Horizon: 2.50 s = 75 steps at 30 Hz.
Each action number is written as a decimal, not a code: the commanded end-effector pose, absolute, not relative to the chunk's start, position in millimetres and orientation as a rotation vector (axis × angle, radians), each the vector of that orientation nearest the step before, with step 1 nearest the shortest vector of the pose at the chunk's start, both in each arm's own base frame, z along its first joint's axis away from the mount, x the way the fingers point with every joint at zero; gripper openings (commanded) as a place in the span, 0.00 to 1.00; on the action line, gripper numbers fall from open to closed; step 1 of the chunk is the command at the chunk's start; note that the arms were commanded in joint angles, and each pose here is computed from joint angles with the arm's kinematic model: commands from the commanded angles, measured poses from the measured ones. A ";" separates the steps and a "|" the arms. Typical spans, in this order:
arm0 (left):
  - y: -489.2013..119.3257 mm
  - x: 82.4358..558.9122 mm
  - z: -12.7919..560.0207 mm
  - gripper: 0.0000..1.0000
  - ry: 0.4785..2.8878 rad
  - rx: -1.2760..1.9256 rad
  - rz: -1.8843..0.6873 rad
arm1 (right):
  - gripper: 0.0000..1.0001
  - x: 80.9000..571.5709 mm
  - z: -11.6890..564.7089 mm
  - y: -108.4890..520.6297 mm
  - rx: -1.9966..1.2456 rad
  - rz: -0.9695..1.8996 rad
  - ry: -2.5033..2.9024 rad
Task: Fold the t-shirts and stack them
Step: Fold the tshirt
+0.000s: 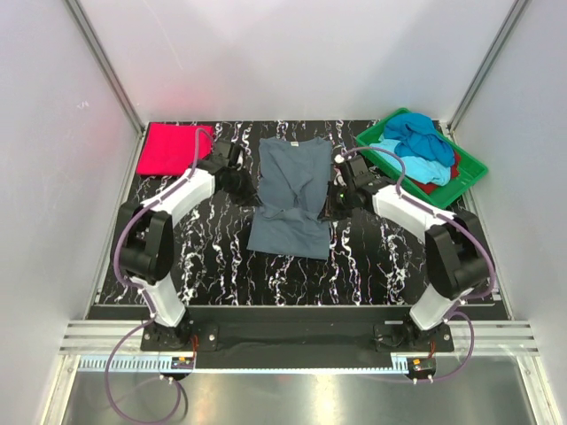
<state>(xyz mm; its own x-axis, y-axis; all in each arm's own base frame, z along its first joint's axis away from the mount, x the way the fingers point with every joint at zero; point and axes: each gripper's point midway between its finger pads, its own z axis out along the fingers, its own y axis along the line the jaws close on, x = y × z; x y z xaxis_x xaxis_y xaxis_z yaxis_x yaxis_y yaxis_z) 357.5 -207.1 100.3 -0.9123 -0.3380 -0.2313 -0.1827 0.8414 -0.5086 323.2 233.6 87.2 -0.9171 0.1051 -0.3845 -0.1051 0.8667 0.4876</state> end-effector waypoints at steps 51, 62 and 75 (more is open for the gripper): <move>-198.3 422.8 78.4 0.13 2.678 -0.332 -0.592 | 0.34 435.5 100.4 221.4 0.046 0.709 2.555; -203.5 454.5 56.1 0.14 2.682 -0.368 -0.564 | 0.42 463.3 86.2 222.8 -0.232 0.726 2.506; -200.6 501.3 61.5 0.17 2.610 -0.384 -0.590 | 0.49 474.9 80.5 206.4 -0.340 0.742 2.480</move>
<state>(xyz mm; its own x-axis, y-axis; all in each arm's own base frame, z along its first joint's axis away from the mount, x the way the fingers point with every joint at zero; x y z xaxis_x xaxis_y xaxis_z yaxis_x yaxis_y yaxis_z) 482.6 -204.2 57.2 -0.8865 -0.3375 -0.3166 -0.1727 0.8761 -0.4502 465.0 197.4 70.8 -0.8620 -0.0447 -0.5049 -0.2923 0.8576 0.4232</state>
